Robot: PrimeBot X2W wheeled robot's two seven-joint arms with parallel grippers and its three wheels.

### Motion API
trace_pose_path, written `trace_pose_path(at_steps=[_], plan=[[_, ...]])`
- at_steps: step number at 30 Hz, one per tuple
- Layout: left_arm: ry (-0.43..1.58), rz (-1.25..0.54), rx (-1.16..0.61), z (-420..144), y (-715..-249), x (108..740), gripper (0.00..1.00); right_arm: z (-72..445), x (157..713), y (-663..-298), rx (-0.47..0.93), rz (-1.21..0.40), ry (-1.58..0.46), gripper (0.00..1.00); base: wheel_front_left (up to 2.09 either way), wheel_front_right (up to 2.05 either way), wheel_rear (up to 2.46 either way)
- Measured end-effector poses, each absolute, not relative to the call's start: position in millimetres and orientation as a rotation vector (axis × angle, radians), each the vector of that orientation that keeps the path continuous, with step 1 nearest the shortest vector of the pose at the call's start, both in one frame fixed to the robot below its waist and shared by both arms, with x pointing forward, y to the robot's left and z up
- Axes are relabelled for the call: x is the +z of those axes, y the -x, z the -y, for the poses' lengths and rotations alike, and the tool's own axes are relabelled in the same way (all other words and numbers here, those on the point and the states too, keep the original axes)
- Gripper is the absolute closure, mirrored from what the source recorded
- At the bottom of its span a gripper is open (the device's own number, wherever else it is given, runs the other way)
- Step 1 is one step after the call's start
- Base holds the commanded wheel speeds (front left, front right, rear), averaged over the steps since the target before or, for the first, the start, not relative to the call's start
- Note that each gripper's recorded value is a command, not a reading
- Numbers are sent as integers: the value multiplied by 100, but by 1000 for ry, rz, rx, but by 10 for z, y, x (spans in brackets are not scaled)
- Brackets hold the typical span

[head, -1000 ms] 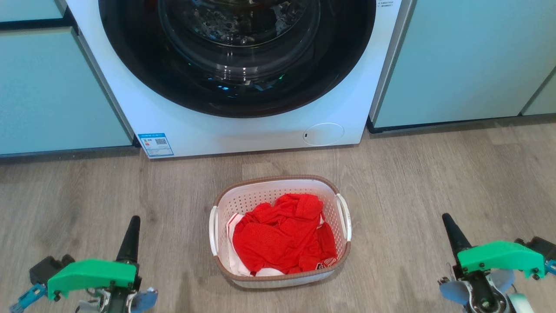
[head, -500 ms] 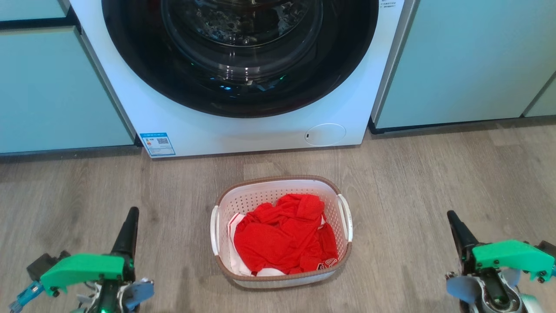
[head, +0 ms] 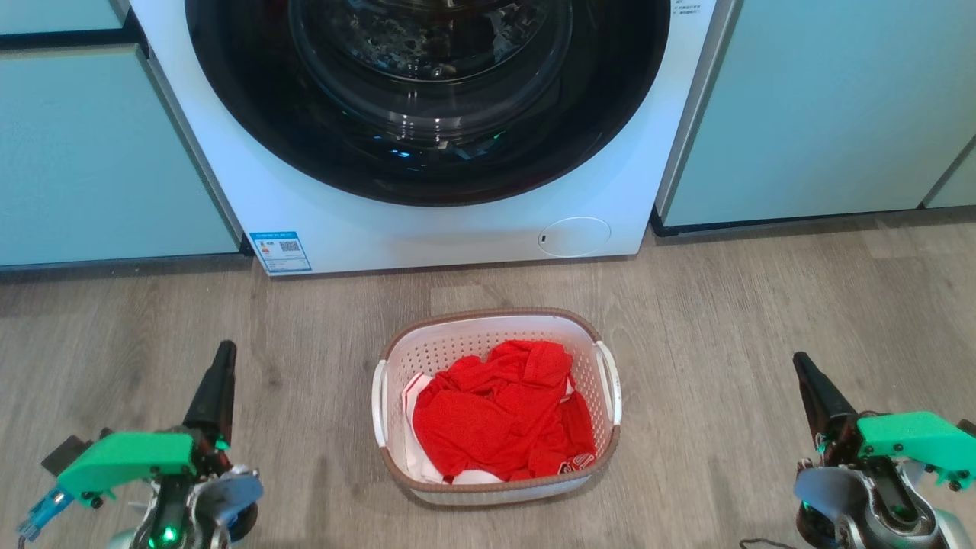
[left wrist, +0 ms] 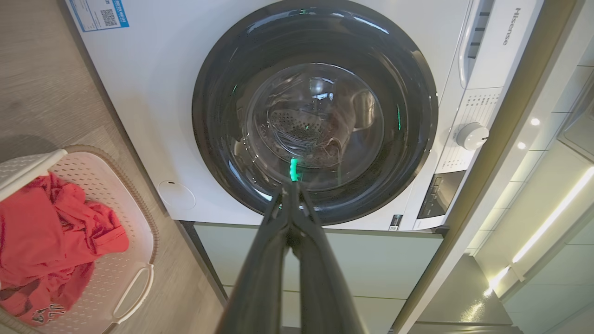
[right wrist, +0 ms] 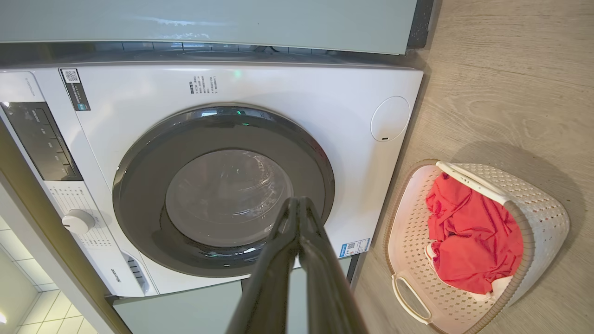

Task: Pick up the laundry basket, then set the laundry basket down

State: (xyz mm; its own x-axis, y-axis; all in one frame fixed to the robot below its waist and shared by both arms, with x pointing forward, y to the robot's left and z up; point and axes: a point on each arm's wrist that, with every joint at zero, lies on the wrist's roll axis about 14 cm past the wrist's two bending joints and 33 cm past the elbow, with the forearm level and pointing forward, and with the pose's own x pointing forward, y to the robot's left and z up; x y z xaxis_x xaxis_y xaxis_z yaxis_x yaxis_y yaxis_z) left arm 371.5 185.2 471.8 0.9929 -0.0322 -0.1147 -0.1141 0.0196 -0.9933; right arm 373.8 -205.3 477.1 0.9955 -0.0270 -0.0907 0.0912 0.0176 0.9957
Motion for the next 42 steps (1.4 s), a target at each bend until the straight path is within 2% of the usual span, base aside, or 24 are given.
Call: trace_pose_path(at_steps=[42], plan=[[1580,-88,57,-1900,-3745,4773,100,2061,4777,-3737,-89,-48,-1583,100,0,0,0]])
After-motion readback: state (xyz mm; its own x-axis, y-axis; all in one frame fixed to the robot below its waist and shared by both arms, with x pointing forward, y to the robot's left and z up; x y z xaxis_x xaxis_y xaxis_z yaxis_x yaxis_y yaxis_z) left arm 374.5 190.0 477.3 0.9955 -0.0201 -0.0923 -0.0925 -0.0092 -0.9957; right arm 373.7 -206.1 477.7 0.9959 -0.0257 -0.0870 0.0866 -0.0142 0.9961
